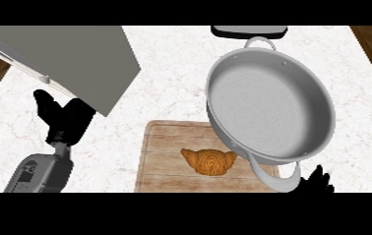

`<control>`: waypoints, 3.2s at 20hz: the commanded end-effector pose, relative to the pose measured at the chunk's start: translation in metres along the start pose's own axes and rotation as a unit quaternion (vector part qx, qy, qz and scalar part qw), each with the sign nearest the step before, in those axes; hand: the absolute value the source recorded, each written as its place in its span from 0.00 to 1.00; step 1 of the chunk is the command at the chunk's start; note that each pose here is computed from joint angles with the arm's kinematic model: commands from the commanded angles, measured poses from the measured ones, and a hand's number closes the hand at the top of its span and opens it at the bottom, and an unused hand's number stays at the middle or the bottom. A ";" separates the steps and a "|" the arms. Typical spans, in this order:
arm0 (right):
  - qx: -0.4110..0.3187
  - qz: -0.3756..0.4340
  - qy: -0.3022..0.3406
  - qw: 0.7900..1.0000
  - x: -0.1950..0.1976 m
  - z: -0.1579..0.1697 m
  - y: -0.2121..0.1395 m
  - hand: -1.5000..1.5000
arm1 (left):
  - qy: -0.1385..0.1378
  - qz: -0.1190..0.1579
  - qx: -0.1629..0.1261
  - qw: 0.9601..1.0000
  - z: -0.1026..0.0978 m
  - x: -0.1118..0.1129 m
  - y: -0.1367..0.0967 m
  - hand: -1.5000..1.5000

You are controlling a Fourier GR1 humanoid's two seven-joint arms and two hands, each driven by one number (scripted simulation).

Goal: Pick the croissant from the cutting board and place it in the pot

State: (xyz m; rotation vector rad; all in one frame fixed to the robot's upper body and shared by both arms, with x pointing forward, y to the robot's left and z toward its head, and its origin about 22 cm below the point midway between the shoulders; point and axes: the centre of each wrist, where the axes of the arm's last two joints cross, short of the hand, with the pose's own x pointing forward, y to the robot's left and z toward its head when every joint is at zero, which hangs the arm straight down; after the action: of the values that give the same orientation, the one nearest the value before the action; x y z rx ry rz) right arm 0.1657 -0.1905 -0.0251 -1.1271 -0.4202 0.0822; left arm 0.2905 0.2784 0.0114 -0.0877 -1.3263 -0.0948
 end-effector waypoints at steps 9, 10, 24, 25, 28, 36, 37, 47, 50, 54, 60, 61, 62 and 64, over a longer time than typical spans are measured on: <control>0.013 0.045 0.106 0.993 0.007 0.002 -0.001 0.00 | -0.007 0.023 -0.077 0.997 0.005 -0.006 -0.040 0.50; 0.014 0.048 0.110 0.993 0.003 0.003 -0.002 0.00 | -0.016 0.028 -0.074 0.997 0.004 -0.007 -0.043 0.50; 0.015 0.041 0.054 0.998 0.029 0.017 -0.001 1.00 | -0.007 0.023 -0.086 0.996 0.009 -0.008 -0.047 0.50; 0.010 0.040 0.052 0.998 0.024 0.019 0.003 1.00 | -0.007 0.024 -0.081 0.996 0.010 -0.009 -0.042 0.50; -0.003 0.054 0.045 0.998 0.034 0.016 -0.002 1.00 | -0.005 0.030 -0.088 0.996 0.006 -0.007 -0.056 0.50; -0.091 -0.107 0.192 0.971 0.010 -0.058 -0.049 1.00 | -0.002 0.012 0.013 1.000 0.019 -0.007 0.009 0.50; -0.098 -0.112 0.203 0.968 0.008 -0.064 -0.052 1.00 | -0.005 0.015 0.018 1.000 0.022 -0.008 0.012 0.50; -0.165 -0.127 0.307 0.929 -0.025 -0.112 -0.074 1.00 | -0.022 0.021 0.035 0.999 0.047 -0.012 0.029 0.50; -0.197 -0.131 0.319 0.918 -0.032 -0.121 -0.083 1.00 | -0.028 0.019 0.036 0.999 0.052 -0.010 0.032 0.50; -0.241 -0.130 0.329 0.904 -0.037 -0.131 -0.096 1.00 | -0.038 0.011 0.024 0.999 0.051 -0.004 0.031 0.50; -0.319 -0.132 0.339 0.875 -0.040 -0.140 -0.121 1.00 | -0.051 0.012 0.005 0.999 0.048 0.002 0.024 0.50; -0.330 -0.136 0.339 0.871 -0.039 -0.140 -0.126 1.00 | -0.054 0.007 0.002 0.999 0.047 0.004 0.024 0.50; -0.343 -0.140 0.338 0.865 -0.037 -0.141 -0.131 1.00 | -0.051 0.012 -0.004 0.999 0.045 0.003 0.020 0.50; -0.367 -0.144 0.348 0.851 -0.037 -0.142 -0.142 1.00 | -0.051 0.009 -0.010 0.999 0.044 0.004 0.018 0.50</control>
State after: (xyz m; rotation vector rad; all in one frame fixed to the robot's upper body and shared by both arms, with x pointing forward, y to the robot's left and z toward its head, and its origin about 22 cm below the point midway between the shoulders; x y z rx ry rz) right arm 0.1582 -0.3772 0.0207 -1.7119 -0.0632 -0.5532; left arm 0.2515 0.3143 0.0284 -0.0662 -1.4370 -0.0592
